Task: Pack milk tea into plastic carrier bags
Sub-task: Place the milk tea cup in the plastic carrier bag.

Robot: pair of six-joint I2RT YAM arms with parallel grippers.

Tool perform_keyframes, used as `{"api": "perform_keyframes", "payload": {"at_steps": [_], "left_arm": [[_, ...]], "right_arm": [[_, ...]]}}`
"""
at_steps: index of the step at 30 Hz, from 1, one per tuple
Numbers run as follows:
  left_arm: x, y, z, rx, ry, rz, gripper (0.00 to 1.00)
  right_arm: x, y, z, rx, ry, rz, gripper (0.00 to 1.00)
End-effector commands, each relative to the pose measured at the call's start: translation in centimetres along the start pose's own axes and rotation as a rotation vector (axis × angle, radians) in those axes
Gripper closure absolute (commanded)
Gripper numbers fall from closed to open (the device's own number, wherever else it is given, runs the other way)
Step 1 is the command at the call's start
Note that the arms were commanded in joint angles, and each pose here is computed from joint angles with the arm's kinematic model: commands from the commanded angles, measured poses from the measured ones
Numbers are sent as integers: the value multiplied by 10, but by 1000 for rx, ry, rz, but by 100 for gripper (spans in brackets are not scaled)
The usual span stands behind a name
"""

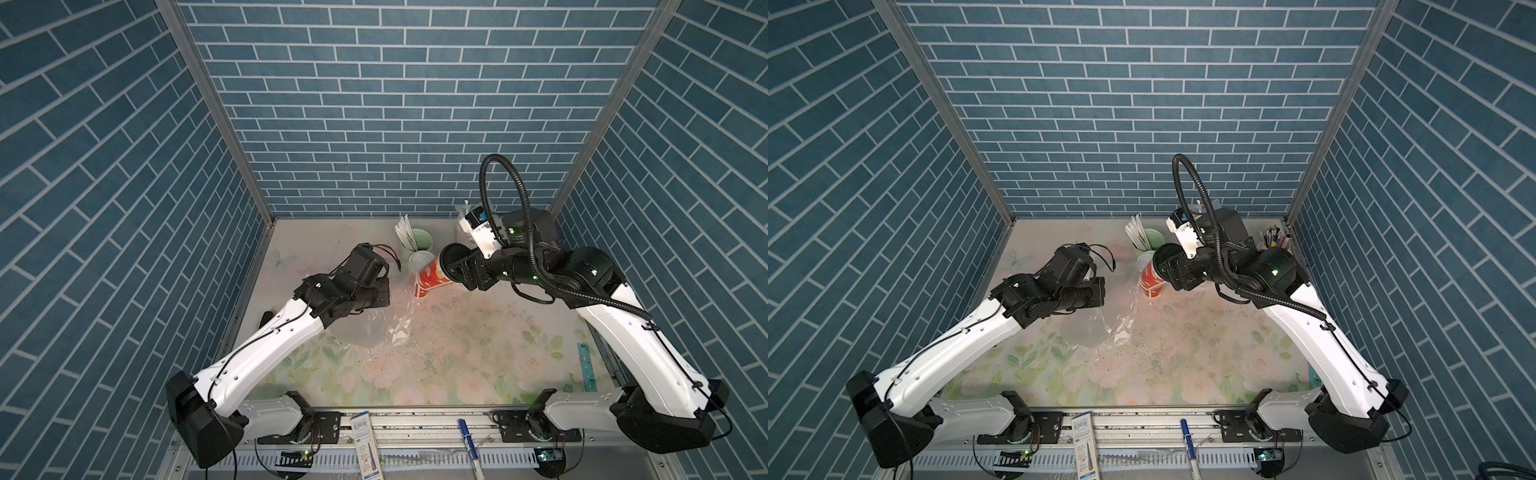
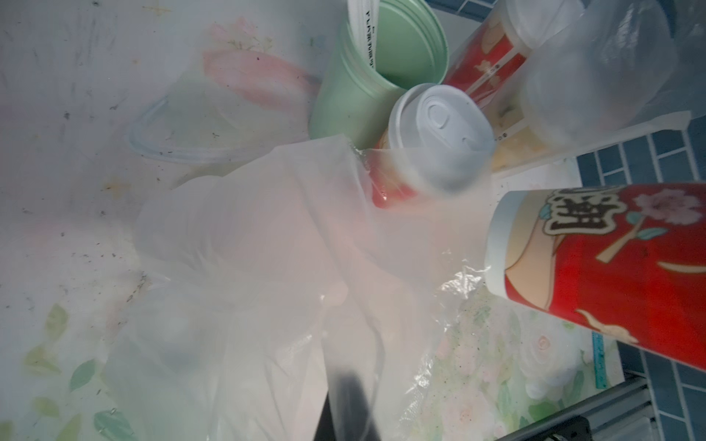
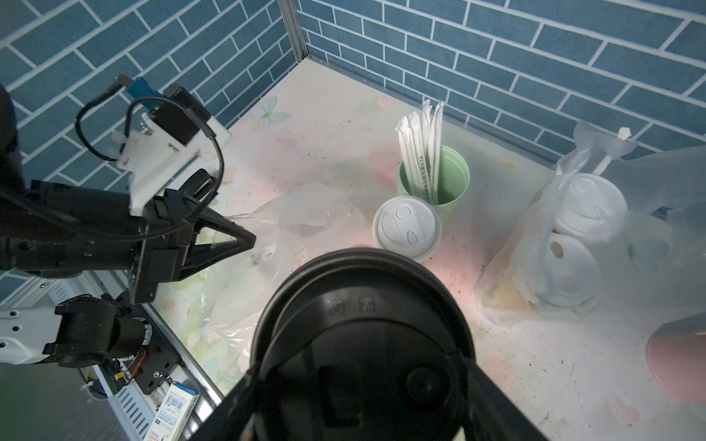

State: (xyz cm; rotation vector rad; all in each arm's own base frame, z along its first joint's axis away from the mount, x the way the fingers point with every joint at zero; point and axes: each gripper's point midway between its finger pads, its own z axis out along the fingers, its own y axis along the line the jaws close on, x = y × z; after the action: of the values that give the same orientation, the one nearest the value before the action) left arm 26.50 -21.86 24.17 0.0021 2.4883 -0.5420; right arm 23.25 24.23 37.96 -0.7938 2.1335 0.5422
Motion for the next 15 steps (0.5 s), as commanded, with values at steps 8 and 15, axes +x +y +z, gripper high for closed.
{"api": "perform_keyframes", "payload": {"at_steps": [8,15], "left_arm": [[-10,-28,5,156,-57,-92,100],[-16,-27,4,173,-110,-131,100]], "right_arm": [[-2,29,-1,-180,-13,93,37],[-7,39,-15,-233,-51,111,37]]}}
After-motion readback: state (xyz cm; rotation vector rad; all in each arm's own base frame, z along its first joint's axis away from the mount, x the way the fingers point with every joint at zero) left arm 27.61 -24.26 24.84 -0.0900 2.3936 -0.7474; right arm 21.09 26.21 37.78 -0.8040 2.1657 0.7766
